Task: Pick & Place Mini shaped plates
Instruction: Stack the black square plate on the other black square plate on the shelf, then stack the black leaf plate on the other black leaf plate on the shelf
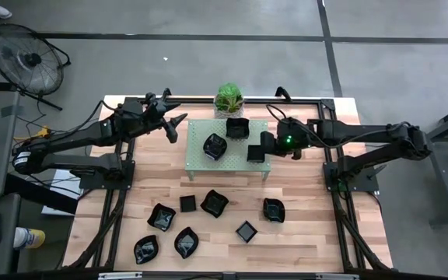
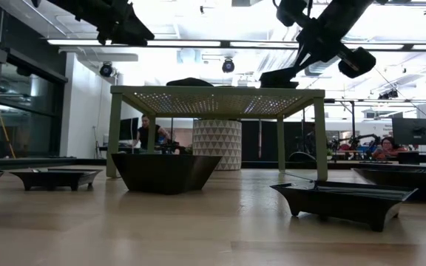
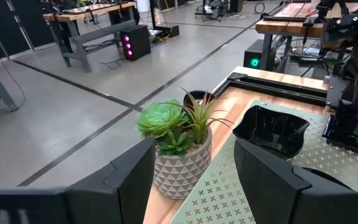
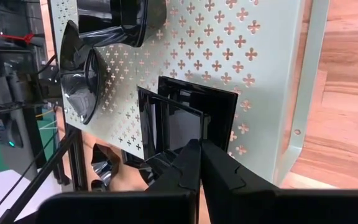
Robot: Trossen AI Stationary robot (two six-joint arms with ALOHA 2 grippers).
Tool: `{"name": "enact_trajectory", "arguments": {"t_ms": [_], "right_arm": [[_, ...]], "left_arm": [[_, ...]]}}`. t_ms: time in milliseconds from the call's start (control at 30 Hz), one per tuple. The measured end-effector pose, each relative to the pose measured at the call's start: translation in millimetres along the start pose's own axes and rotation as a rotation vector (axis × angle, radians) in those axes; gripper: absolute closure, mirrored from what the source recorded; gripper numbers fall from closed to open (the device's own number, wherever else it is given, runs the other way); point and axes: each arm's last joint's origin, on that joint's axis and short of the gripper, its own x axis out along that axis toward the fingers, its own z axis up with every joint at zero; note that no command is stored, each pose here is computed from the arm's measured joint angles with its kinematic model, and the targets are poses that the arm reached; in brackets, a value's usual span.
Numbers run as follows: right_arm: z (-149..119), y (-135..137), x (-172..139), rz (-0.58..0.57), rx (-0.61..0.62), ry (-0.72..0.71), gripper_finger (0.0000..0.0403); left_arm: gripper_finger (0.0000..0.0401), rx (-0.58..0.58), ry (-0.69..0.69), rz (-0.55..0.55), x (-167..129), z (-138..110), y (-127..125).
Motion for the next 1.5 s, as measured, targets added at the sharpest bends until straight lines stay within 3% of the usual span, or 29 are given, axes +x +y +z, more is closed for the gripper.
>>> {"name": "enact_trajectory", "arguments": {"t_ms": [933, 1300, 1500], "right_arm": [[0.3, -1.5, 0.0, -0.017, 0.001, -0.014, 0.0401], [0.4, -1.5, 0.0, -0.017, 0.001, -0.018, 0.0336], [0.4, -1.4, -2.4, -0.01, -0.017, -0.024, 0.0323]], "left_arm": [[0.0185, 0.0, 0.0, 0.008, 0.0, 0.1, 0.3], [0.0185, 0.0, 0.0, 0.008, 0.0, 0.1, 0.2], [0.0185, 0.0, 0.0, 0.008, 0.0, 0.1, 0.3]]}}
